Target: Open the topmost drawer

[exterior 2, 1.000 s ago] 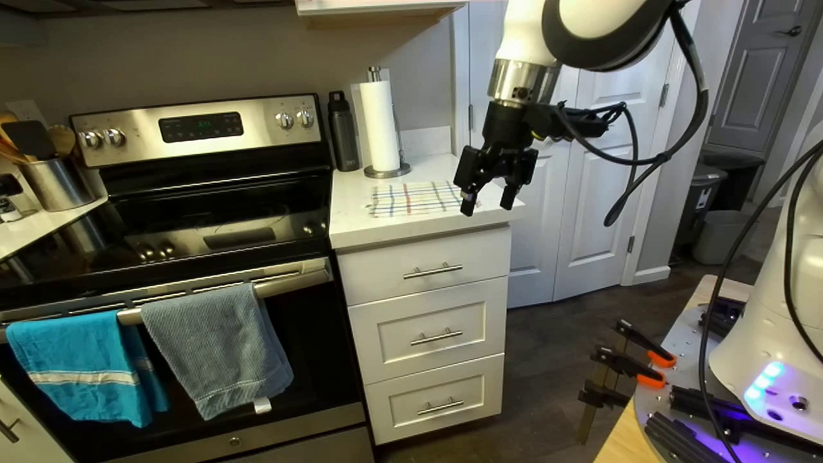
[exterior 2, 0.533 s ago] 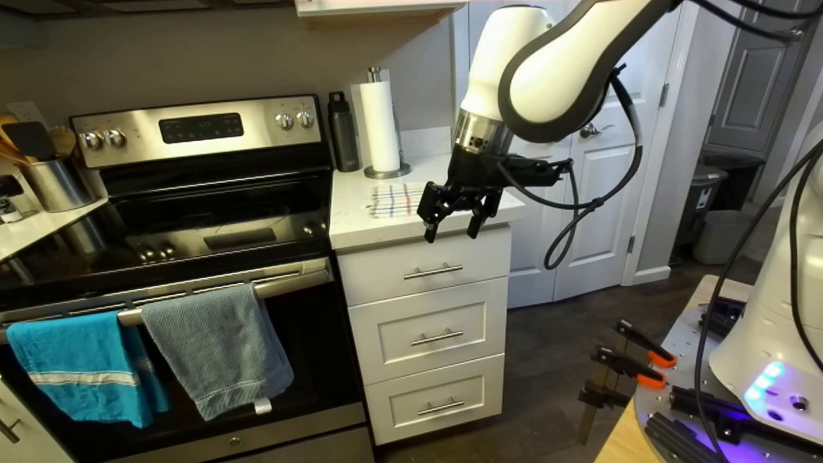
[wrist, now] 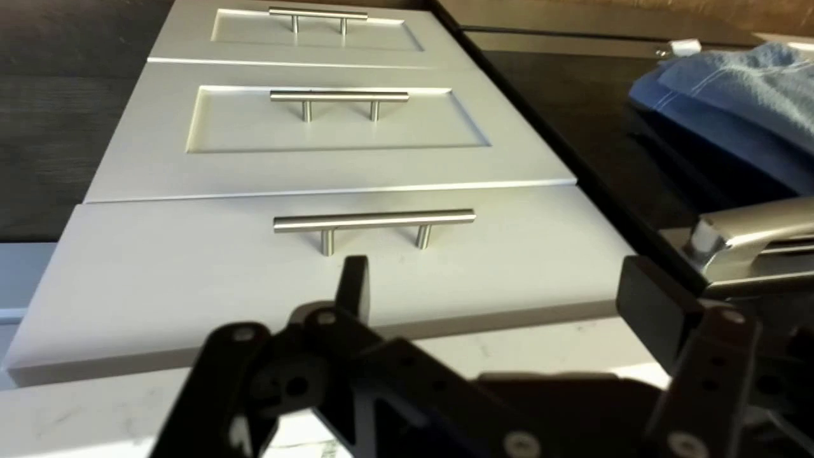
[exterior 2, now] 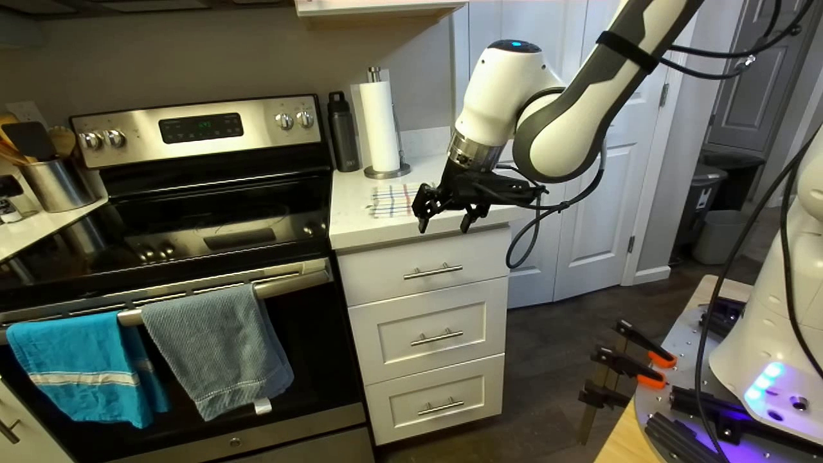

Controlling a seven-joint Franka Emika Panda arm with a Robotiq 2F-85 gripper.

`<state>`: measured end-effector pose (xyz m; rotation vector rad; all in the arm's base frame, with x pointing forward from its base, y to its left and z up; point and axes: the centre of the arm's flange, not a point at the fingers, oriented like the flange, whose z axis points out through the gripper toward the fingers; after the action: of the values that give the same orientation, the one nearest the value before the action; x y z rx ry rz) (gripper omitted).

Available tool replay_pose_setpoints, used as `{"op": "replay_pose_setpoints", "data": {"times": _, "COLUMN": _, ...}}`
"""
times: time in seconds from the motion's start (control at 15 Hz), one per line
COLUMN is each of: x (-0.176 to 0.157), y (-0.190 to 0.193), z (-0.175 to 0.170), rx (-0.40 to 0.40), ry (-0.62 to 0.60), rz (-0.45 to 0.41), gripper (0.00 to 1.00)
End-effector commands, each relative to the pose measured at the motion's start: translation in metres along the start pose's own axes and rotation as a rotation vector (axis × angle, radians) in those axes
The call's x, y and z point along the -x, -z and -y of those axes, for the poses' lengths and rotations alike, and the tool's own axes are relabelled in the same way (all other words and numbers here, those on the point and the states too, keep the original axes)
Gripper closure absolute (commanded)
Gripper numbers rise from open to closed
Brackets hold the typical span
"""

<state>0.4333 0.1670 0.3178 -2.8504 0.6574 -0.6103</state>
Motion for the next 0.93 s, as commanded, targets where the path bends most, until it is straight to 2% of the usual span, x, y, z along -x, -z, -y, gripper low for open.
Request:
{"op": "replay_pose_setpoints", "data": {"times": 0.0, "x": -0.001, "y": -0.029, "z": 0.006, "rx": 0.049, "ry": -0.043, "rz": 0.005, "gripper": 0.0}}
{"op": "replay_pose_setpoints", "data": {"times": 0.07, "x": -0.008, "y": -0.004, "z": -0.007, "rx": 0.029, "ry": -0.024, "rz": -0.017, "gripper": 0.0}}
{"op": "replay_pose_setpoints", "data": {"times": 0.33, "x": -0.005, "y": -0.014, "z": -0.003, "rx": 0.036, "ry": -0.022, "rz": 0.011, "gripper": 0.0}}
{"op": "replay_pose_setpoints", "data": {"times": 0.87, "x": -0.006, "y": -0.015, "z": -0.002, "rx": 0.035, "ry": -0.023, "rz": 0.012, "gripper": 0.0}}
